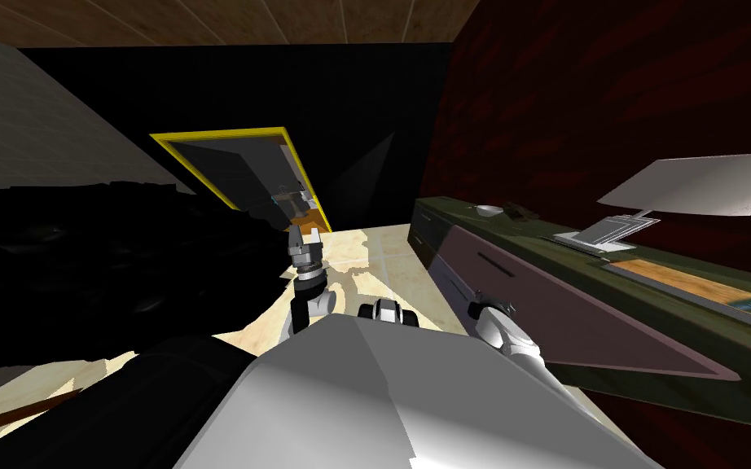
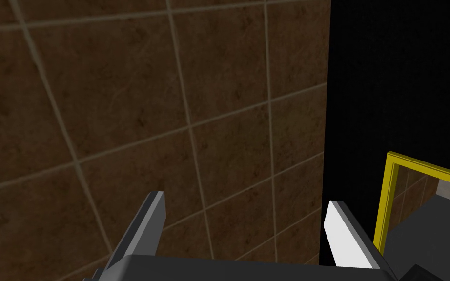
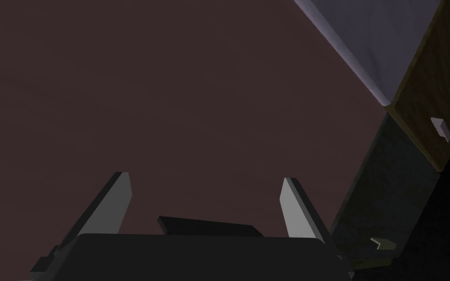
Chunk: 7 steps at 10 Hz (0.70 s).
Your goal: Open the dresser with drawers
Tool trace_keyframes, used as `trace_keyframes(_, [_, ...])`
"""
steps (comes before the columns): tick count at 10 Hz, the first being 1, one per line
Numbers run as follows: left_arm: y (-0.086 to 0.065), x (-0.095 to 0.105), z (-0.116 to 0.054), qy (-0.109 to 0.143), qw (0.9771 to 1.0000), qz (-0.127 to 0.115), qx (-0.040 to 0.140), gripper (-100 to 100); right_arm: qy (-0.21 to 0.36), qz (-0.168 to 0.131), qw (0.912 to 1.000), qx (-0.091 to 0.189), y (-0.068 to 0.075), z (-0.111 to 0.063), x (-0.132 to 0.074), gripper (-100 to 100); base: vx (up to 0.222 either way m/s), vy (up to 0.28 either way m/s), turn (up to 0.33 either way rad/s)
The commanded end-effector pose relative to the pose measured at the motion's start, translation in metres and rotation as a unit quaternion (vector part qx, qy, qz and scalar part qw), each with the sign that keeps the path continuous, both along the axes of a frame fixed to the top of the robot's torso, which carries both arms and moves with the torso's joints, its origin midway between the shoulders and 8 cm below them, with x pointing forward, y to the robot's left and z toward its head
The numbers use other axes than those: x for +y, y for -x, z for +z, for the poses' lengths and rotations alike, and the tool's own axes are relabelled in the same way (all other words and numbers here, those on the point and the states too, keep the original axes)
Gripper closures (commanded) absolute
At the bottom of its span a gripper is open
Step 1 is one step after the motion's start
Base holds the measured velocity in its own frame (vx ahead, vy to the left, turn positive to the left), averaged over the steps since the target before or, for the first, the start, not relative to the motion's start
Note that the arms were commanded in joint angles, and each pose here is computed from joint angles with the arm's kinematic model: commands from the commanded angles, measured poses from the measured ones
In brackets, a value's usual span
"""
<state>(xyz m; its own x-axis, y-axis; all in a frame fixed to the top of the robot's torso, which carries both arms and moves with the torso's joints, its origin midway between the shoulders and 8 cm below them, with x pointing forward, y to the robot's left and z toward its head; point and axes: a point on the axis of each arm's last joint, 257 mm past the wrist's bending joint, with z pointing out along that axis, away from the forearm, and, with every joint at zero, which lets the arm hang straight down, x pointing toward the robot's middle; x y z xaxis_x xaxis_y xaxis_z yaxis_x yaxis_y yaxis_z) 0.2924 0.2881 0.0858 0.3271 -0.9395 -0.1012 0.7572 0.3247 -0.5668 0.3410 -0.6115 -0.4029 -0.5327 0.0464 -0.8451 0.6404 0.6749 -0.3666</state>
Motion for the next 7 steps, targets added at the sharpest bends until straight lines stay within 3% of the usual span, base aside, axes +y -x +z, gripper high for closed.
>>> trace_keyframes(1, [0.0, 0.0, 0.0, 0.0, 1.0, 0.0, 0.0, 0, 0.042, -0.024, 0.9986, 0.02, 0.01, 0.013, -0.032, -100, 0.102, 0.032, 0.009])
trace_keyframes(4, [0.0, 0.0, 0.0, 0.0, 1.0, 0.0, 0.0, 0, 0.111, -0.063, 0.9907, 0.047, 0.025, 0.043, -0.077, -100, 0.13, 0.059, 0.013])
trace_keyframes(7, [0.0, 0.0, 0.0, 0.0, 1.0, 0.0, 0.0, 0, 0.161, -0.091, 0.9806, 0.065, 0.037, 0.069, -0.107, -100, 0.13, 0.045, 0.01])
